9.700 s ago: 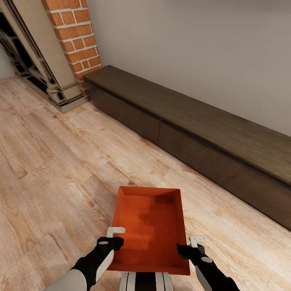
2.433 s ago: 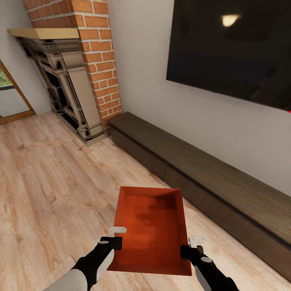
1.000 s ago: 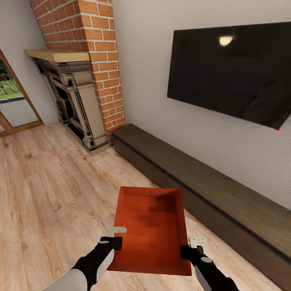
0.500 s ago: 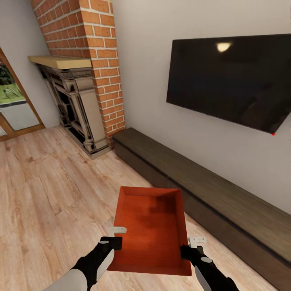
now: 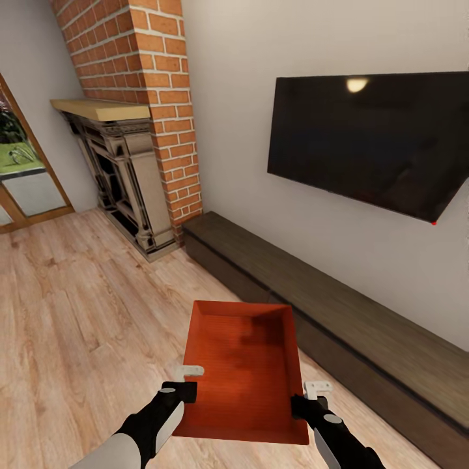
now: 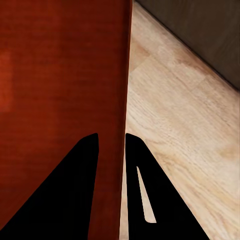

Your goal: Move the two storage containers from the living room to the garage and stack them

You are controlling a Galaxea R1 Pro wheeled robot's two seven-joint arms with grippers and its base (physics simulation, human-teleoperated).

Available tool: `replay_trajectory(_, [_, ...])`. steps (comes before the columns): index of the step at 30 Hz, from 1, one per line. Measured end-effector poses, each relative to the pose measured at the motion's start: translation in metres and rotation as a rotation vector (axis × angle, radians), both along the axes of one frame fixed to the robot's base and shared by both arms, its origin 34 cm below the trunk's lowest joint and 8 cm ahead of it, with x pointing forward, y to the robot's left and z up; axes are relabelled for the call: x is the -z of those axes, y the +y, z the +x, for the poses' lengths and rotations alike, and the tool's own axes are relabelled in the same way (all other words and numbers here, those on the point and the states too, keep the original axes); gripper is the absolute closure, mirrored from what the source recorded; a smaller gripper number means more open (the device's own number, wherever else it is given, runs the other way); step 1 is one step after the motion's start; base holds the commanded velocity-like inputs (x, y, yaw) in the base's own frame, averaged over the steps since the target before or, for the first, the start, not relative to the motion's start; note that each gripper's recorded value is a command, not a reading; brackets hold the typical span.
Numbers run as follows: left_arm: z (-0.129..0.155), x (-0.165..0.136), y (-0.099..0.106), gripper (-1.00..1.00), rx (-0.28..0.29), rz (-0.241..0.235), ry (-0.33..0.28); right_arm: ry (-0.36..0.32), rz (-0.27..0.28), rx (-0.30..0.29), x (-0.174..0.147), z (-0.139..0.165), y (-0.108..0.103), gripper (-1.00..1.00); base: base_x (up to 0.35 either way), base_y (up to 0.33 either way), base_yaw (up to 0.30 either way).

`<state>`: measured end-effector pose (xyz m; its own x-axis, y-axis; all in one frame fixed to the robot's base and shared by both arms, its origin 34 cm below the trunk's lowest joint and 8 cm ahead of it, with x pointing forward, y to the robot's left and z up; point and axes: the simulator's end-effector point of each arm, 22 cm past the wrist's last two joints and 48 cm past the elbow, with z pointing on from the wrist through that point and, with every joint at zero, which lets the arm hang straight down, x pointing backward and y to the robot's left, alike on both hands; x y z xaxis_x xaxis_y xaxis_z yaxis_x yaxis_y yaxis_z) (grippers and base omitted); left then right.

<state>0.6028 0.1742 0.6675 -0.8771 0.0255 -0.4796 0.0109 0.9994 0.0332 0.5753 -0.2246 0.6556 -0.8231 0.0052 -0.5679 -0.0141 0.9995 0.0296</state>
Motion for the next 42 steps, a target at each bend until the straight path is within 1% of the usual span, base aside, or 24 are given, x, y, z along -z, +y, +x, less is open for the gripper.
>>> replay_trajectory(42, [0.003,-0.068,0.000,1.00,-0.001,0.000,-0.065,-0.065,0.000,-0.001,-0.066,0.004,0.000,1.00,0.000,0.000,0.000])
